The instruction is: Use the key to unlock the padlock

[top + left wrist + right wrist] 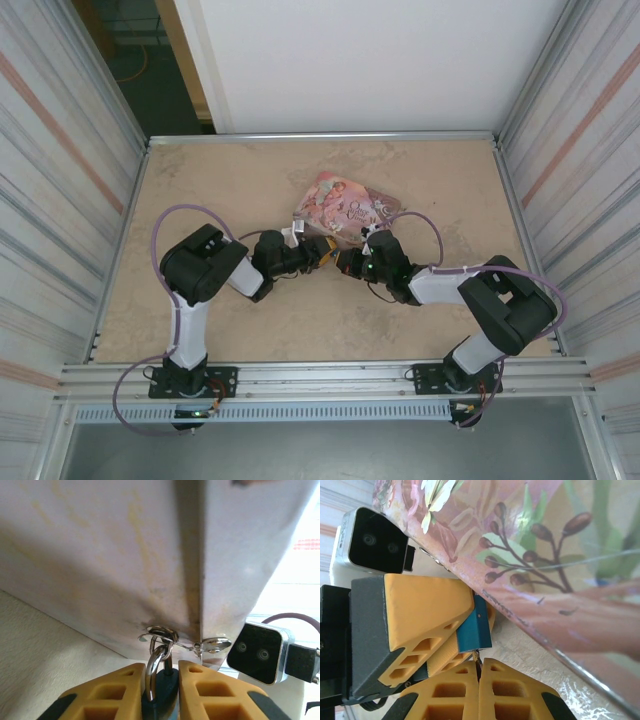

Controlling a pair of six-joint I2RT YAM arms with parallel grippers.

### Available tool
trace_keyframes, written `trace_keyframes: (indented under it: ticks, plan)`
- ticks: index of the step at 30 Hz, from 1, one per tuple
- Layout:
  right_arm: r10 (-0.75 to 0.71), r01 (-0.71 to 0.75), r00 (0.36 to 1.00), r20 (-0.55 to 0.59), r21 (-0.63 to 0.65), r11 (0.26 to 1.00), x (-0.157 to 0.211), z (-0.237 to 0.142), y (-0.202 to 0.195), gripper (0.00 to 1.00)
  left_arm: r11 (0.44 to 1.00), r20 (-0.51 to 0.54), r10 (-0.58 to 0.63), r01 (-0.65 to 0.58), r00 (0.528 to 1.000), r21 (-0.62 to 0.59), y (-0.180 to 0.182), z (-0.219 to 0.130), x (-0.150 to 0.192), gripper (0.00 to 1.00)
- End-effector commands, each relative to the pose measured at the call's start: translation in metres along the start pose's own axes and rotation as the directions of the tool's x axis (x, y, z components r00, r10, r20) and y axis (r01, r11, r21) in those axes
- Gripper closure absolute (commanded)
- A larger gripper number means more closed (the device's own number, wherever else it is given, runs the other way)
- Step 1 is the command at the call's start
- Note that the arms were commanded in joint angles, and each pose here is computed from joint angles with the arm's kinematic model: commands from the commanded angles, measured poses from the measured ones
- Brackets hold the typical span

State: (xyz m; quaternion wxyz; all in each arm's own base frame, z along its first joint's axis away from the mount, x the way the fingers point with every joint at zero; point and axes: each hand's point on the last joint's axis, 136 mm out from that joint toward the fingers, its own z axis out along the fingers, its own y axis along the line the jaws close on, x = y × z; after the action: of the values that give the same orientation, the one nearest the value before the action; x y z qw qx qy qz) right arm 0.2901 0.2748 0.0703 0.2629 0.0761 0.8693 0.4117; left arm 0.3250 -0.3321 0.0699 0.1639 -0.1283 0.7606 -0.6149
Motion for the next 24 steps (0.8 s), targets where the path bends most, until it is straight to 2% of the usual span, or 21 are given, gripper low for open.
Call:
trace_keyframes:
  ticks: [1,5,11,16,24]
  plan:
    - [-0.006,0.009,1.000,0.022,-0.138,0.990,-0.012,-0.003,0.041,0.99,0.999,0.014,0.035,-0.036,0.999,0.032,-0.014,0.003,-0.003,0.81]
    - [0.002,0.002,1.000,0.028,-0.139,0.990,-0.014,-0.005,0.040,0.95,0.999,0.017,0.049,-0.050,0.999,0.023,-0.017,0.000,-0.003,0.87]
    - [0.007,-0.002,0.999,0.047,-0.111,0.994,-0.015,-0.013,0.032,0.80,0.997,0.024,0.073,-0.073,0.997,-0.002,-0.023,-0.005,-0.003,0.94]
    - [-0.002,0.008,0.997,0.072,-0.076,0.997,-0.015,-0.025,0.024,0.71,0.997,0.034,0.077,-0.077,0.996,-0.006,-0.031,-0.008,-0.005,0.98]
    - [-0.127,0.126,0.984,0.127,0.012,0.992,-0.024,-0.056,0.023,0.60,0.997,0.028,0.068,-0.067,0.997,-0.031,-0.040,-0.012,-0.003,1.00]
